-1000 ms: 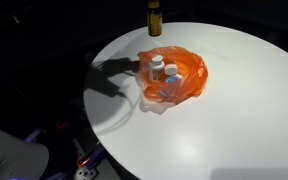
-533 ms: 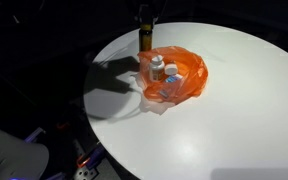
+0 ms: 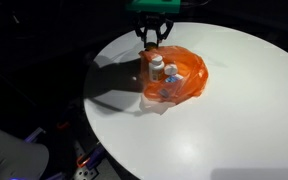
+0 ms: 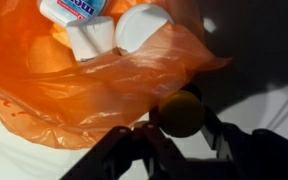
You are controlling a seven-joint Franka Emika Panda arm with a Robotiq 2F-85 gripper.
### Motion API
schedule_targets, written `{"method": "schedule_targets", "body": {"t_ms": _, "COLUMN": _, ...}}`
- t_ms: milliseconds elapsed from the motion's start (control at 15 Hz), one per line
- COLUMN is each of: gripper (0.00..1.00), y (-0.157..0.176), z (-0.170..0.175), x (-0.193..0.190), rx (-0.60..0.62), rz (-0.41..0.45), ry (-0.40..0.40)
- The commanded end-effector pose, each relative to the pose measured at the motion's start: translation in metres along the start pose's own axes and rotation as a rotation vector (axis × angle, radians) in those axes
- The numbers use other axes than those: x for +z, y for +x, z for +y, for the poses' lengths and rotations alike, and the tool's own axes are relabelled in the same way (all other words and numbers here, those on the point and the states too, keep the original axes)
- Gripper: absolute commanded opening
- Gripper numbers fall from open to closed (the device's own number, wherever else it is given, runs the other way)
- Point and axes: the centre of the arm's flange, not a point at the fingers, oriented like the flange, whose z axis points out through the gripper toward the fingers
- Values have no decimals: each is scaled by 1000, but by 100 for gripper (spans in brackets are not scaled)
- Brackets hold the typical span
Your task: Place the yellow and brown bottle on the table
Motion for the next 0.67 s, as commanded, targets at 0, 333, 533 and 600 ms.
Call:
{"method": "schedule_targets", "body": {"t_ms": 0, "gripper": 71, "y": -2, "z": 6, "x": 4, "rx": -30, "rz": 25, "ry": -14}}
{"method": "schedule_targets", "body": {"t_ms": 333, "gripper": 100, "y": -17, "z": -19, "x": -34, "rx": 24, "rz": 21, "ry": -36}}
{"method": "schedule_targets", "body": {"t_ms": 533, "gripper": 100, "y": -22, "z": -27, "x": -59, "rx": 84, "rz": 28, "ry": -55}}
{"method": "schedule_targets", "body": {"t_ms": 600, "gripper": 100, "y": -25, "z": -28, "x": -69, "rx": 105, "rz": 30, "ry": -63}}
